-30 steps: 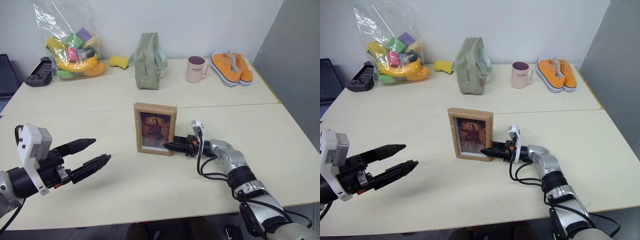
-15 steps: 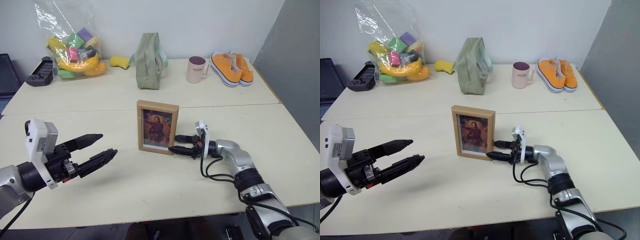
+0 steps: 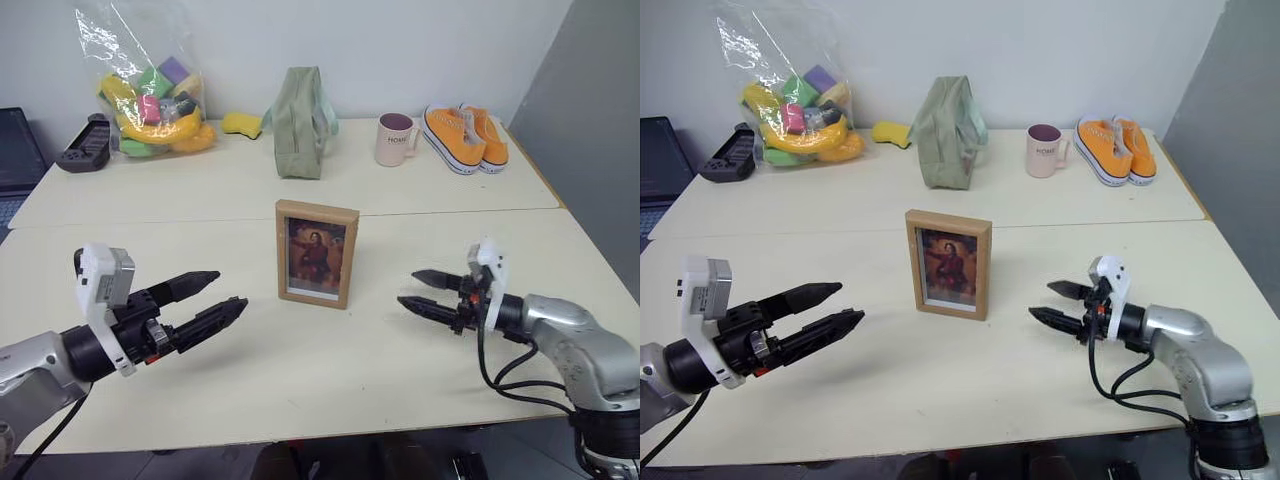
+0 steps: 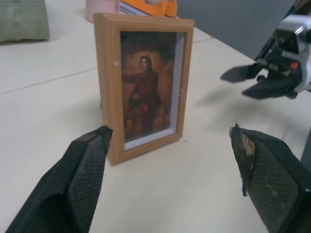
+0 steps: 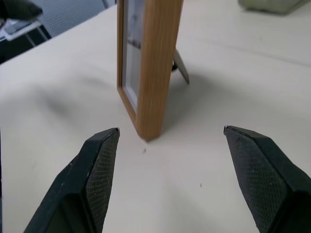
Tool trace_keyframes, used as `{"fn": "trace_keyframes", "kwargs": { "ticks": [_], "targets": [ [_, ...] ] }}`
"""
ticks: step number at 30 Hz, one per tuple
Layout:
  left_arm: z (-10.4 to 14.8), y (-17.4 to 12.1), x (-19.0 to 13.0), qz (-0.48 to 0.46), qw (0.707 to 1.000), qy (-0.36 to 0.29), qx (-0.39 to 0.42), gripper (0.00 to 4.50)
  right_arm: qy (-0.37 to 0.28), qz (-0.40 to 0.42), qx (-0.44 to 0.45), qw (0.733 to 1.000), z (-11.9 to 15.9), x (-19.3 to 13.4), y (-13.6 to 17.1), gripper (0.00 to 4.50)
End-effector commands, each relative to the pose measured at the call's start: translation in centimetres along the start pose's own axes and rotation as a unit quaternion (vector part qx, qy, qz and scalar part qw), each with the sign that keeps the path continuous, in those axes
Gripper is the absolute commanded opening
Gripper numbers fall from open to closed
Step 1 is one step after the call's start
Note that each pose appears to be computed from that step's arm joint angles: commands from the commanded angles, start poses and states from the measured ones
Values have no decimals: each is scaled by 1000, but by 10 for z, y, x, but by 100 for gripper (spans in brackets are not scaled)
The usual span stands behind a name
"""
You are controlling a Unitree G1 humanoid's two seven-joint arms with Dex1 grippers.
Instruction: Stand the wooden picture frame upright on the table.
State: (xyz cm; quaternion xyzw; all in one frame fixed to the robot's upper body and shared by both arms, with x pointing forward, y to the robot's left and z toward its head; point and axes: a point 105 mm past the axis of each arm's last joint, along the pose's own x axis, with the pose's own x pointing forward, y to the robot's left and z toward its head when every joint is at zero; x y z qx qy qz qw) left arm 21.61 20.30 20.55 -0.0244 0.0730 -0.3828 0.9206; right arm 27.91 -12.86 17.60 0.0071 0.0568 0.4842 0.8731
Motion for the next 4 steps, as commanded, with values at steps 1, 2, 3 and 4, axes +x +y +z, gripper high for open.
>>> {"fn": "trace_keyframes", "kwargs": {
  "ticks": [1, 2, 3, 4],
  "targets": [
    [6, -1, 1, -12, 1000, -14, 1, 418, -31, 5, -23, 999, 28, -8, 12, 363],
    [6, -1, 1, -15, 1000, -14, 0, 418, -35, 2, -22, 999, 31, -8, 13, 363],
    [7, -1, 2, -17, 1000, -13, 2, 418, -38, -3, -20, 999, 32, -8, 12, 363],
    [7, -1, 3, -18, 1000, -14, 2, 418, -41, -8, -16, 999, 33, -9, 11, 363]
  ]
}}
